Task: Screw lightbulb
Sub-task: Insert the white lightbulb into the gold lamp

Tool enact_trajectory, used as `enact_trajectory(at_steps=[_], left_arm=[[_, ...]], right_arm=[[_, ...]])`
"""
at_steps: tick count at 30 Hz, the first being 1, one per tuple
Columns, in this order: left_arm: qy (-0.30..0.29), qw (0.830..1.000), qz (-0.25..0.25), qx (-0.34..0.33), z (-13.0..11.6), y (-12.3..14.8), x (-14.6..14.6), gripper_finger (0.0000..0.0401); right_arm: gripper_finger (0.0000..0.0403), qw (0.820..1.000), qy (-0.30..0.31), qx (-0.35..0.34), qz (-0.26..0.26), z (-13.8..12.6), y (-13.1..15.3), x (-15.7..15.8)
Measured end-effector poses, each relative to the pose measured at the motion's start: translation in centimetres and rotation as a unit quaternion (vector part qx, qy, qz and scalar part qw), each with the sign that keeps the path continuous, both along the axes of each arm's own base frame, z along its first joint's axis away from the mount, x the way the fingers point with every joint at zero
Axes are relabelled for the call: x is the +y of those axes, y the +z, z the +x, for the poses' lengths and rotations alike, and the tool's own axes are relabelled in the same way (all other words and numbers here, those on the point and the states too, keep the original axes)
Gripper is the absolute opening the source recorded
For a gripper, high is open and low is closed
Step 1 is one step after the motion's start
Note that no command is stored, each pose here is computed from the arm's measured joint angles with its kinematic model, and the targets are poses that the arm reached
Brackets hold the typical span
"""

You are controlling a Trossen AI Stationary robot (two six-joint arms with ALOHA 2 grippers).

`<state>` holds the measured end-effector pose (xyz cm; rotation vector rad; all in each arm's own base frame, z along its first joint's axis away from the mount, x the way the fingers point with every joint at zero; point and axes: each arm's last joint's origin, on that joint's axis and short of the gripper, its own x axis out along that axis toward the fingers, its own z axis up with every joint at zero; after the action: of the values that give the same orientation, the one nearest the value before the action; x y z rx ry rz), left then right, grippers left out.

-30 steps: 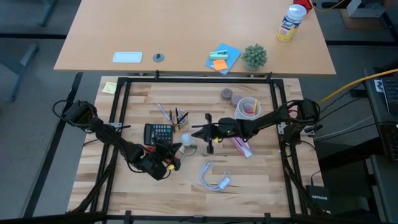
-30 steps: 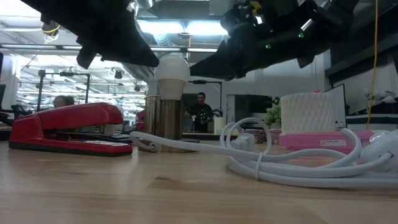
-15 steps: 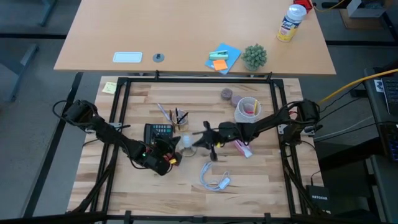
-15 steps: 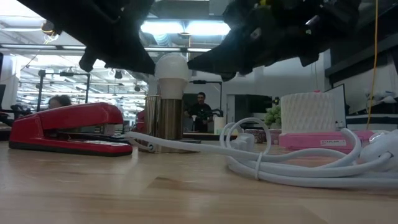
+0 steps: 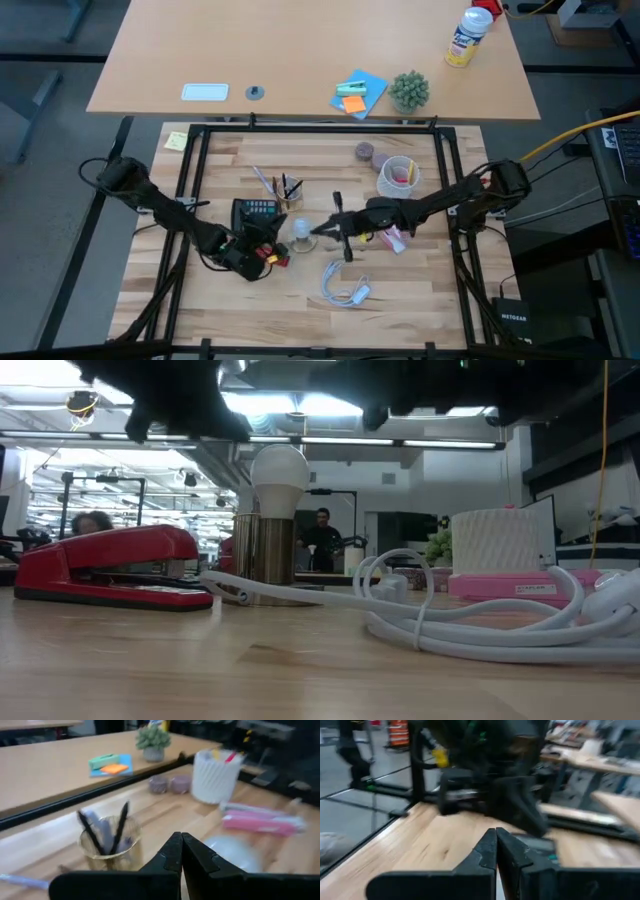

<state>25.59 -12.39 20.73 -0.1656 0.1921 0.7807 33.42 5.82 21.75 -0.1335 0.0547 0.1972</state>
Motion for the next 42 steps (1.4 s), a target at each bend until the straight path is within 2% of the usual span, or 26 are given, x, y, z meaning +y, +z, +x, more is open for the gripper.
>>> enact_trajectory(at_steps=[4,8,14,19,34,37,42], left_arm=[[-0.034,0.998,-0.028,-0.041,-0.4,1.1,-1.5,0.0000],[-0.077,0.992,-0.077,-0.055,-0.1,0.5,-2.9,0.0000],[-0.067,0.994,-0.080,-0.039,1.1,-2.8,-3.6,0.0000],[-0.034,0.997,-0.066,-0.033,1.7,-4.4,-3.0,0.0000],[0.017,0.999,-0.013,-0.024,1.5,-4.9,-2.0,0.0000],[0.035,0.998,-0.025,-0.037,1.7,-4.9,-1.3,0.0000],[0.049,0.998,-0.017,-0.030,1.9,-5.0,-0.6,0.0000]], right_arm=[[0.0007,0.998,-0.053,-0.022,-0.031,-0.3,1.1,-0.4],[0.0007,0.993,-0.100,0.000,-0.067,0.0,0.1,-1.0],[0.0007,0.991,-0.109,0.058,-0.049,1.0,-3.0,-2.3],[0.0007,0.991,-0.107,0.077,-0.036,1.3,-4.2,-2.4],[0.0007,0.995,-0.012,0.093,0.046,1.3,-4.4,-1.7],[0.0007,0.993,0.022,0.096,0.062,1.3,-4.4,-1.4],[0.0007,0.994,0.030,0.072,0.073,1.3,-3.9,-1.0]])
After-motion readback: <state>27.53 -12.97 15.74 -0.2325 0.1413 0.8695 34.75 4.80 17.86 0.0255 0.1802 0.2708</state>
